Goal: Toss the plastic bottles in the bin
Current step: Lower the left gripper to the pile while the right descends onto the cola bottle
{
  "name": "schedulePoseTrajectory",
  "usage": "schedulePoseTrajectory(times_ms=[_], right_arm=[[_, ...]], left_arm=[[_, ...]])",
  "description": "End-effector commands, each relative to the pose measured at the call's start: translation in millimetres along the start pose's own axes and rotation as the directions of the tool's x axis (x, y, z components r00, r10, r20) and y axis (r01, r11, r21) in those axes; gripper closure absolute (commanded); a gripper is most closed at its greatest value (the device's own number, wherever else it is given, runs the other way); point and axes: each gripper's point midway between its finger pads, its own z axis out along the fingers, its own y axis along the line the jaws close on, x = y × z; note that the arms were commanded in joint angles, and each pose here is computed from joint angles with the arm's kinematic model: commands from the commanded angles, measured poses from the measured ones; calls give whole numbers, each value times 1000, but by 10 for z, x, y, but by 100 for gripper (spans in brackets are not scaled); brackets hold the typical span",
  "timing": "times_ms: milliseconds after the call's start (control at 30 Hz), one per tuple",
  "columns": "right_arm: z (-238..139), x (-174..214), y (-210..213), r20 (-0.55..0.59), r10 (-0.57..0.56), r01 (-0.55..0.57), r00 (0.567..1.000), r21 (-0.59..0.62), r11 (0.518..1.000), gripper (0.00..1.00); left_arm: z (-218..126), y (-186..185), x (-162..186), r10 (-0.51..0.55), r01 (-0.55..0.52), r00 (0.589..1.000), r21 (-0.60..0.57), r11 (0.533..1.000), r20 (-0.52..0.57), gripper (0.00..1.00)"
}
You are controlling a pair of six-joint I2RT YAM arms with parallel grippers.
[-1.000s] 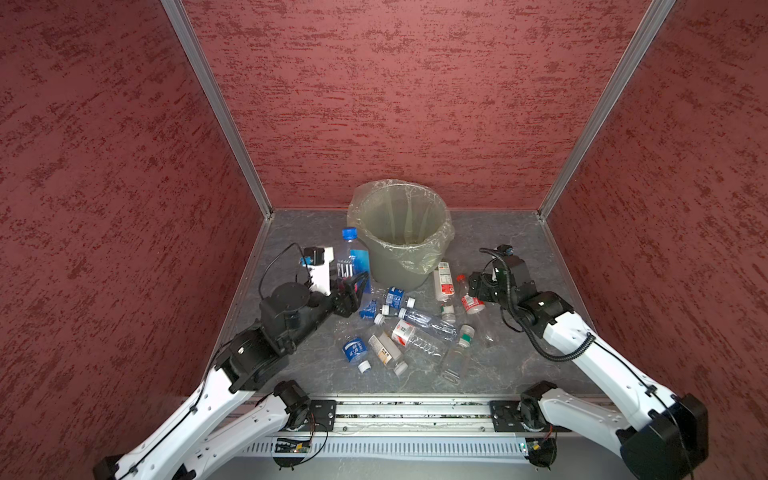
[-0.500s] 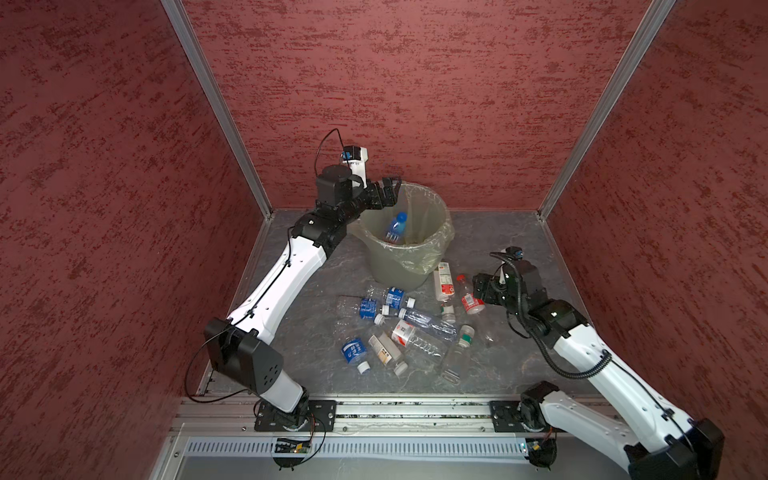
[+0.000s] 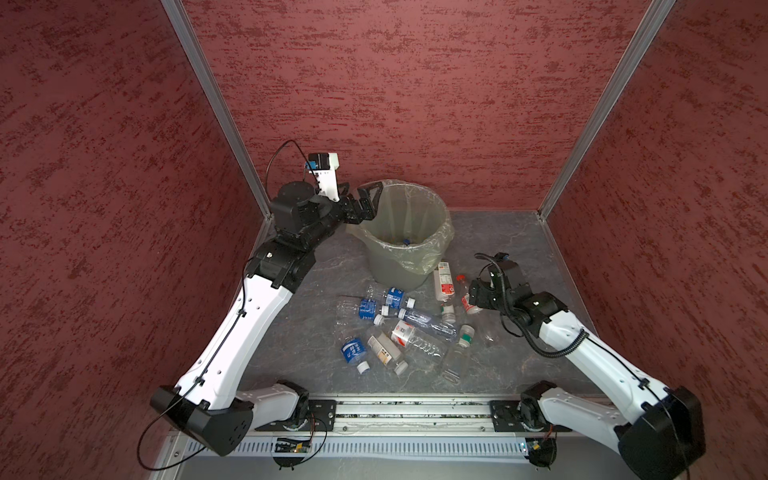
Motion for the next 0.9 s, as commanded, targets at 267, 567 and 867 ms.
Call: schedulePoseTrajectory(times_ms=[267, 567, 867], right_arm=[[205, 306, 43, -159, -20, 21, 987, 8, 1000, 19], [386, 453, -54, -235, -32, 52, 972, 78, 996, 19], [606, 517, -71, -289, -63, 99, 955, 114, 989, 21]], left_arm=[[-457, 282, 857, -60, 51, 984, -58, 997, -166, 0], [-805, 444, 1654, -169, 149, 942, -89, 985, -291, 1], [-1060, 482, 2476, -240, 202, 879, -135, 970, -413, 0]])
